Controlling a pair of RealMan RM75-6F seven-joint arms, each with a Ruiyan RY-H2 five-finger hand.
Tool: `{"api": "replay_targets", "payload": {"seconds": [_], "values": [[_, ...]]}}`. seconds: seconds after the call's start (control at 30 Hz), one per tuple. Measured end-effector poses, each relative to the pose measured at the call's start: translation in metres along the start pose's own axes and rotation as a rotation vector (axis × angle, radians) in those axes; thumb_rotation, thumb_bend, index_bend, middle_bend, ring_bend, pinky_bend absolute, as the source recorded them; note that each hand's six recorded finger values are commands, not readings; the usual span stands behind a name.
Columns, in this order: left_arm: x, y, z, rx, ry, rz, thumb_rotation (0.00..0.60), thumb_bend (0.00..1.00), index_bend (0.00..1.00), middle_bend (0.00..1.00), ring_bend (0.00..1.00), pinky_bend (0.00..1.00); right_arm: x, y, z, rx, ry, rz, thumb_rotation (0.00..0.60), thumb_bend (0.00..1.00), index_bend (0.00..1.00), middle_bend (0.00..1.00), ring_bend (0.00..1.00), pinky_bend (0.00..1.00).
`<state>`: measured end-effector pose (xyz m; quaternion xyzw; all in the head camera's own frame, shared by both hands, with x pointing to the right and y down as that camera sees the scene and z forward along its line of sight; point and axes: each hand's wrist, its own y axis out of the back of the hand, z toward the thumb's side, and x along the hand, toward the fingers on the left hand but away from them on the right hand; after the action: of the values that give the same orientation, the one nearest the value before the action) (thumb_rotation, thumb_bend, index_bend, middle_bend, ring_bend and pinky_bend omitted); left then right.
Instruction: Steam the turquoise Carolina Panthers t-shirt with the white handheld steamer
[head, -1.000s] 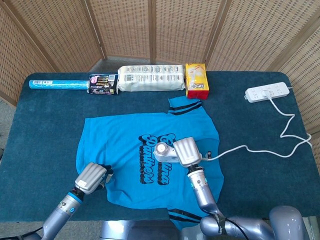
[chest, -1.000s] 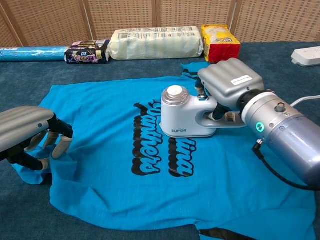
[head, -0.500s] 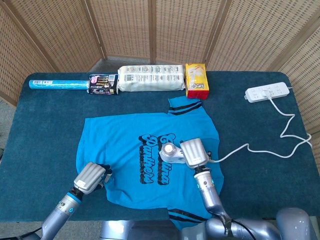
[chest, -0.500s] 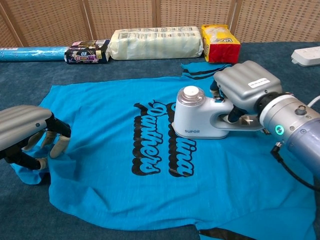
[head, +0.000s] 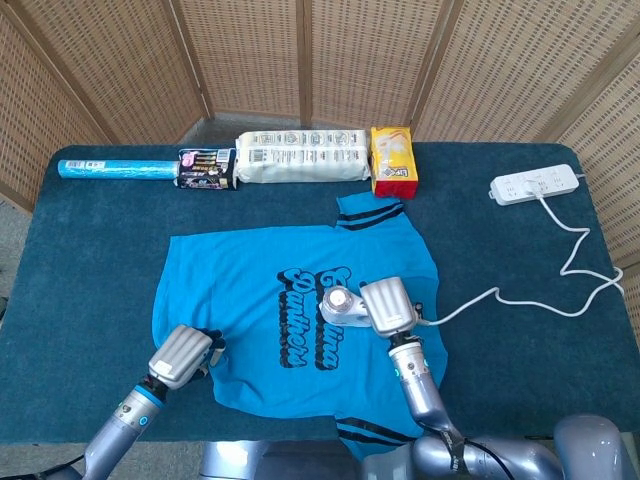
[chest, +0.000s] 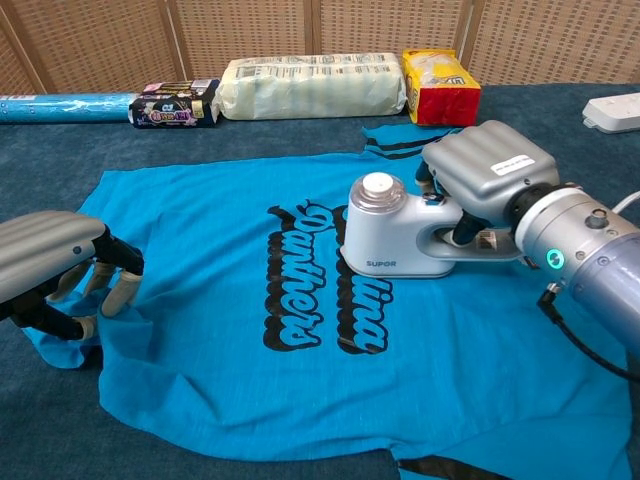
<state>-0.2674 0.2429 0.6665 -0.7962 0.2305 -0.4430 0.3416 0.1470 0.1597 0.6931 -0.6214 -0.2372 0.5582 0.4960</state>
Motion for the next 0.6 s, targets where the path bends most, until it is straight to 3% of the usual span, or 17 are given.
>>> {"api": "replay_targets", "payload": {"seconds": [0.23,0.6], "values": [[0.000,0.000,-0.001,0.001,0.001,0.000,0.600,0.41,0.72,0.69,0.65,0.72,-0.001,0.003,0.009,-0.011,0.018,0.001,0.600,0.36,0.72,0.77,0.83,0.74],[0.001,-0.002,0.001,0.002,-0.006,-0.002,0.600,0.41,0.72,0.69,0.65,0.72,0.024,0.010,0.023,-0.046,0.087,0.004,0.600,0.36,0.72,0.77,0.83,0.74]]}}
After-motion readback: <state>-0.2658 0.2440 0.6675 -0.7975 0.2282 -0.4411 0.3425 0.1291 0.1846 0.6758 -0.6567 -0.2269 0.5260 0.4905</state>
